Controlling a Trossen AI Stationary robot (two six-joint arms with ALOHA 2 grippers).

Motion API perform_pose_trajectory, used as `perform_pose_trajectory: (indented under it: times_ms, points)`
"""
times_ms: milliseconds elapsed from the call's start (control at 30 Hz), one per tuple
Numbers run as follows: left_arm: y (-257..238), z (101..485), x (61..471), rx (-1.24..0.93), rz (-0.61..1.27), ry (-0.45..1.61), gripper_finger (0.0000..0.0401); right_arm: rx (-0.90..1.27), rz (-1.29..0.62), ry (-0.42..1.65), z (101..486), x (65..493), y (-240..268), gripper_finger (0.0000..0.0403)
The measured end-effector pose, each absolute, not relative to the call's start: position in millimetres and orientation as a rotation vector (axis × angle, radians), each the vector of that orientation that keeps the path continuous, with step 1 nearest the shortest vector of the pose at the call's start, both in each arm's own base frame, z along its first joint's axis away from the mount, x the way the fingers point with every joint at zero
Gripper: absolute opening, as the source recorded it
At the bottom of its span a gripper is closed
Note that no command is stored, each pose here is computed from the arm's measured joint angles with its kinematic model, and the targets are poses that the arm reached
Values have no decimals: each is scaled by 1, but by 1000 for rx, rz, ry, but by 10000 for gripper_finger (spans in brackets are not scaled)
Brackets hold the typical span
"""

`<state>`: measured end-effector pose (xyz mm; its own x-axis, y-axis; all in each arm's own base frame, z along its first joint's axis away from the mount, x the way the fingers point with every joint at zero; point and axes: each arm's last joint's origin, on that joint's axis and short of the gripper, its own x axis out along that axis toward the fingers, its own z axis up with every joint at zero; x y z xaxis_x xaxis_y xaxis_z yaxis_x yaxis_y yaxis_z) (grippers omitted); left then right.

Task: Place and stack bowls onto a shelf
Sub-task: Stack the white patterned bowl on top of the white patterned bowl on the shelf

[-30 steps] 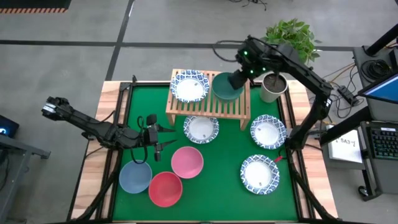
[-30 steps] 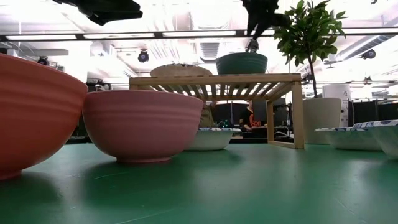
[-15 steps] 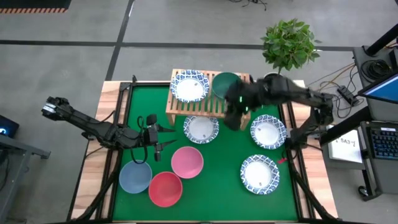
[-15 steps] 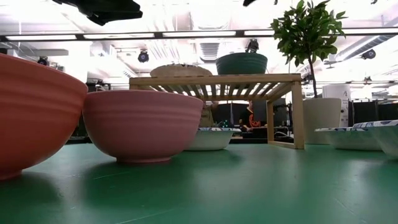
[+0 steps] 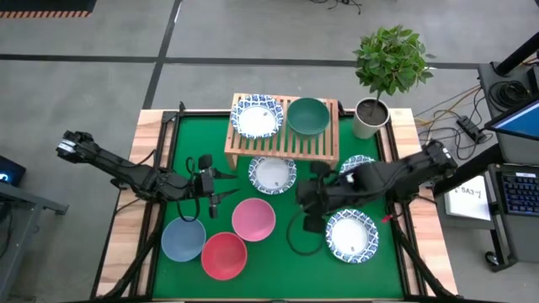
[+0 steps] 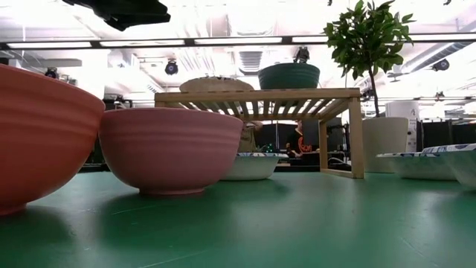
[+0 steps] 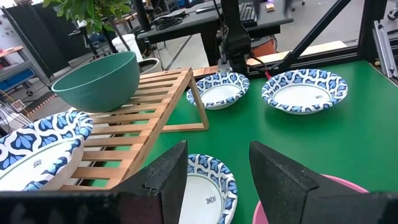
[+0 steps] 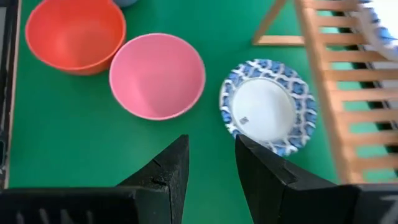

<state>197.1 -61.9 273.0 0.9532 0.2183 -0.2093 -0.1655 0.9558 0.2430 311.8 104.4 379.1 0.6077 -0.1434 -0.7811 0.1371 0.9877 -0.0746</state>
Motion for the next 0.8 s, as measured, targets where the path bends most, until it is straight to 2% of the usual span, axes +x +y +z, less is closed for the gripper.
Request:
perform_pose_trajectory:
  times_ms: [333, 600, 800]
  points:
    - [-62, 273, 197, 225, 196, 236, 155, -149, -126, 921, 315, 328, 103, 121]
    - [-62, 273, 197, 225, 197, 236, 155, -190, -122, 903, 291, 341, 94, 121]
    - [-62, 273, 197, 226, 197, 237, 155, -298, -91, 969, 270, 362, 95, 121]
